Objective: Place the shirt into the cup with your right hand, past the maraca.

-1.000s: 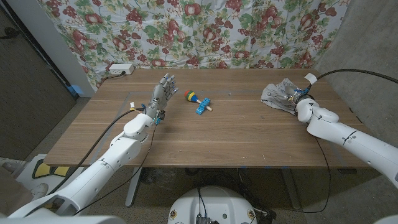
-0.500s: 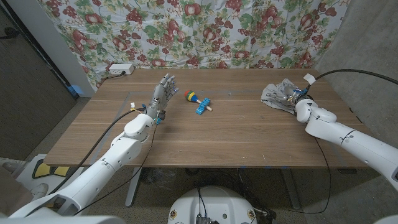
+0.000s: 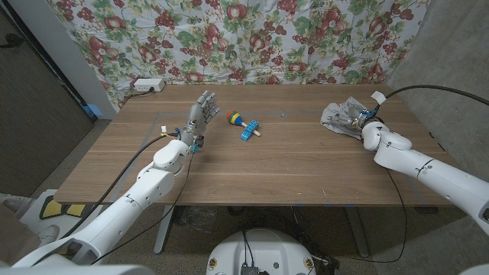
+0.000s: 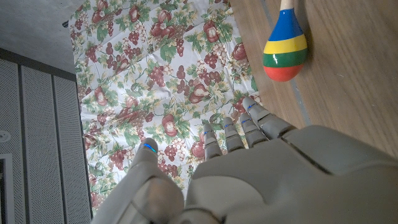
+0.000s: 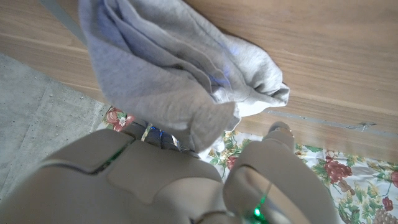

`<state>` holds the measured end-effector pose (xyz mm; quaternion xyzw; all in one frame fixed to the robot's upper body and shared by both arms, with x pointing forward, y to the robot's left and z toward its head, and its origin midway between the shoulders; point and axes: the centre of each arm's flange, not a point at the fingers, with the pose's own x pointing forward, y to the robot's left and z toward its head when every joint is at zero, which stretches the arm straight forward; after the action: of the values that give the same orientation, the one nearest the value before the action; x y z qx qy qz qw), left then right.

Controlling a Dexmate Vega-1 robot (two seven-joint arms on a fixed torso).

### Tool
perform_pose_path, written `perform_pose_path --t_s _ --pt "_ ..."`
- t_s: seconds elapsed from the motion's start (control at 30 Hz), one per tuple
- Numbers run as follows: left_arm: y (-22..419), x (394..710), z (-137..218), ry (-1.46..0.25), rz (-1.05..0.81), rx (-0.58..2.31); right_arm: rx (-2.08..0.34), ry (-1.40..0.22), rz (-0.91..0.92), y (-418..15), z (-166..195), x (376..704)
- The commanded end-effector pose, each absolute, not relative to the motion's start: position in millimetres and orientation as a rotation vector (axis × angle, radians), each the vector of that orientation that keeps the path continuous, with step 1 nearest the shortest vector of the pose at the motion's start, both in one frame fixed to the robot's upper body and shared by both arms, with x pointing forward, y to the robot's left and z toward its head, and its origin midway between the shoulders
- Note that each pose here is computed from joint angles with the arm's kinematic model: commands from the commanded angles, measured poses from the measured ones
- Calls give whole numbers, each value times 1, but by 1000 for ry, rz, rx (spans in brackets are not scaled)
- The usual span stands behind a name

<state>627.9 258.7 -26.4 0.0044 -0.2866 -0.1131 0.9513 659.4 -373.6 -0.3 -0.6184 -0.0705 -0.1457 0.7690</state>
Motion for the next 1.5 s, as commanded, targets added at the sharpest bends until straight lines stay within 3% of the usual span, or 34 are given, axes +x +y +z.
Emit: perform_pose_path --t_s 0.03,1.5 --pt "258 629 -26 -582 -231 8 -1345 -127 -297 -372 -2 663" --pt "258 631 -26 -581 -238 4 -1359 -90 -266 -370 -8 667"
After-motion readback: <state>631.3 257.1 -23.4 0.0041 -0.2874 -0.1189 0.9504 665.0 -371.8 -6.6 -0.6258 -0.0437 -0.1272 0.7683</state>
